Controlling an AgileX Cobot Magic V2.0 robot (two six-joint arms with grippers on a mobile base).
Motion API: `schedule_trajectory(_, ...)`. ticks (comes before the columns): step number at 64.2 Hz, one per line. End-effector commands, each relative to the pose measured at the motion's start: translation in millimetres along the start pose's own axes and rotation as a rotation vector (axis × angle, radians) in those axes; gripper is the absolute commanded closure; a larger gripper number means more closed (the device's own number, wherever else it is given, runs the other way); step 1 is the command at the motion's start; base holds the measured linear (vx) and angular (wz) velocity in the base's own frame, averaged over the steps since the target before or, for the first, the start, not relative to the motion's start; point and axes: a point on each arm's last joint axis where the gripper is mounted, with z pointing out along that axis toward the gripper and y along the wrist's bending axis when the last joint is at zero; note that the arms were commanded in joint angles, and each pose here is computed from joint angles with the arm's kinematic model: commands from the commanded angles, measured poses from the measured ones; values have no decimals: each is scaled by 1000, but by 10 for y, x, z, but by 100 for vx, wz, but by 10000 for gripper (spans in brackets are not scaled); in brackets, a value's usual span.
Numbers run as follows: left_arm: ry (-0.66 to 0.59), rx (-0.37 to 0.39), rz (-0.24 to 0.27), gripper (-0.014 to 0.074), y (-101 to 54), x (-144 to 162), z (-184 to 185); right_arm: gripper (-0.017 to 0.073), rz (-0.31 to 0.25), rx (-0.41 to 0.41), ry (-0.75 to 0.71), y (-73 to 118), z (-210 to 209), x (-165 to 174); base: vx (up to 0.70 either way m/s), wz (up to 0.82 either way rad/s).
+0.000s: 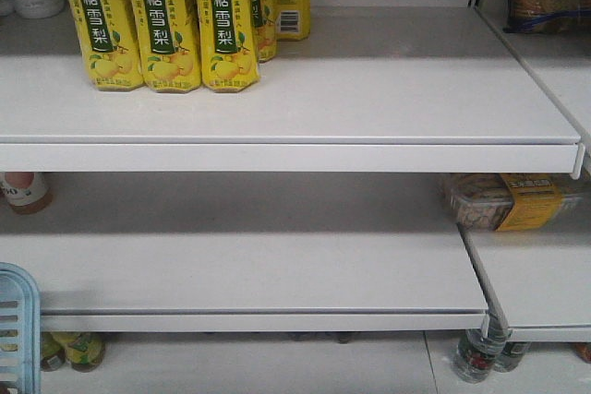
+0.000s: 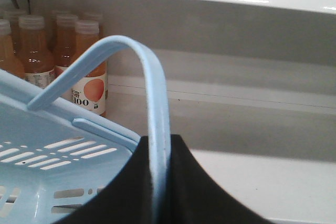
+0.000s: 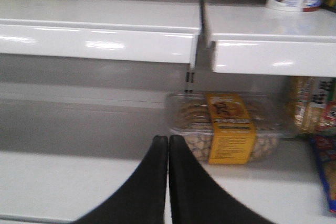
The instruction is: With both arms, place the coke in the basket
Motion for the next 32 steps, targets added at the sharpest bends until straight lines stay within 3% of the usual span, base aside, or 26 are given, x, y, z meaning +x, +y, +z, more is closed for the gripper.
schedule_trajectory(1, -154, 17, 40, 600, -18, -138, -8, 568, -13, 85, -91, -53, -10, -136, 0, 0)
schedule_trajectory(13, -154, 17, 40, 600, -18, -138, -8, 568, -49, 121, -175, -68, 2, 134, 0, 0)
schedule_trajectory(32, -154, 17, 40, 600, -18, -138, -8, 568, -35, 113, -195, -59, 43, 520, 0, 0)
